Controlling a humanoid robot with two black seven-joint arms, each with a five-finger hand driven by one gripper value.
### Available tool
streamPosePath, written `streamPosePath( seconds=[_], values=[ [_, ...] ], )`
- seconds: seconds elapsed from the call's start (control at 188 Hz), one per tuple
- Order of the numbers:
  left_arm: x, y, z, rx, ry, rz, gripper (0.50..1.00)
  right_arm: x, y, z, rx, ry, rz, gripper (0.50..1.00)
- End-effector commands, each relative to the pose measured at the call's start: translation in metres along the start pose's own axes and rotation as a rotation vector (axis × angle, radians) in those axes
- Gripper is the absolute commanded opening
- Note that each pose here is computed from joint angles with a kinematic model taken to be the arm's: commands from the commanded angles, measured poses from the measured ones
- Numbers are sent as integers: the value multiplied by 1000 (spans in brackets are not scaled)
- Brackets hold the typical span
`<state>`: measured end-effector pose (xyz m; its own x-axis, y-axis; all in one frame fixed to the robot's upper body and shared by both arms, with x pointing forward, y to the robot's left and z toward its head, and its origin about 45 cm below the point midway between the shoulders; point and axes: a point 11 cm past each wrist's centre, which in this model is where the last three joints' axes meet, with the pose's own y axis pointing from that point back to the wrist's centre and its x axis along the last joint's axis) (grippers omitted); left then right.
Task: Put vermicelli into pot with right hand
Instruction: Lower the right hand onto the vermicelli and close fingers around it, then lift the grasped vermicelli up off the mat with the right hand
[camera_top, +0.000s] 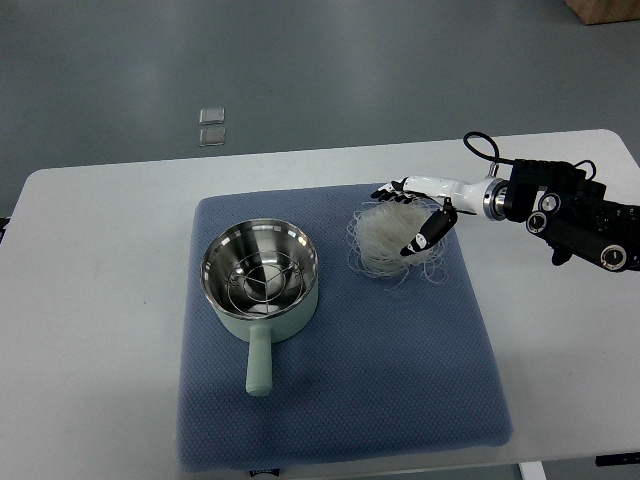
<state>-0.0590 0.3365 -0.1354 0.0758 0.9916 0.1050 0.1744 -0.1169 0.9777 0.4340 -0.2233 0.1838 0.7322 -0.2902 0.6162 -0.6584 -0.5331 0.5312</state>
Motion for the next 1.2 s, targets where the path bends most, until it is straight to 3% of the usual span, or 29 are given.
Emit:
streamPosePath(
  seconds=[0.0, 0.605, 0.717, 0.759, 0.77, 0.791, 0.802, 0.85, 1.195],
  values=[
    [0, 0, 0, 0, 1, 1, 1000, 1, 0, 6, -20, 13, 13, 924],
    [0, 0, 0, 0, 1, 1, 1000, -6, -7, -2, -2, 16, -1, 899],
    [0, 0, 0, 0, 1, 1, 1000, -7, -8, -2, -5, 35, -6, 762],
    [0, 0, 0, 0, 0, 1, 1000, -7, -8, -2, -7, 43, -7, 686],
    [0, 0, 0, 0, 0, 1, 1000, -7, -8, -2, -8, 49, -8, 640],
    [0, 0, 0, 0, 1, -1, 1000, -7, -8, -2, -9, 54, -8, 595],
    [0, 0, 0, 0, 1, -1, 1000, -7, -8, -2, -9, 54, -8, 594],
    [0, 0, 0, 0, 0, 1, 1000, -7, -8, -1, -13, 70, -10, 500],
    [0, 0, 0, 0, 0, 0, 1000, -5, -12, -11, -8, 150, -18, 500]
  ],
)
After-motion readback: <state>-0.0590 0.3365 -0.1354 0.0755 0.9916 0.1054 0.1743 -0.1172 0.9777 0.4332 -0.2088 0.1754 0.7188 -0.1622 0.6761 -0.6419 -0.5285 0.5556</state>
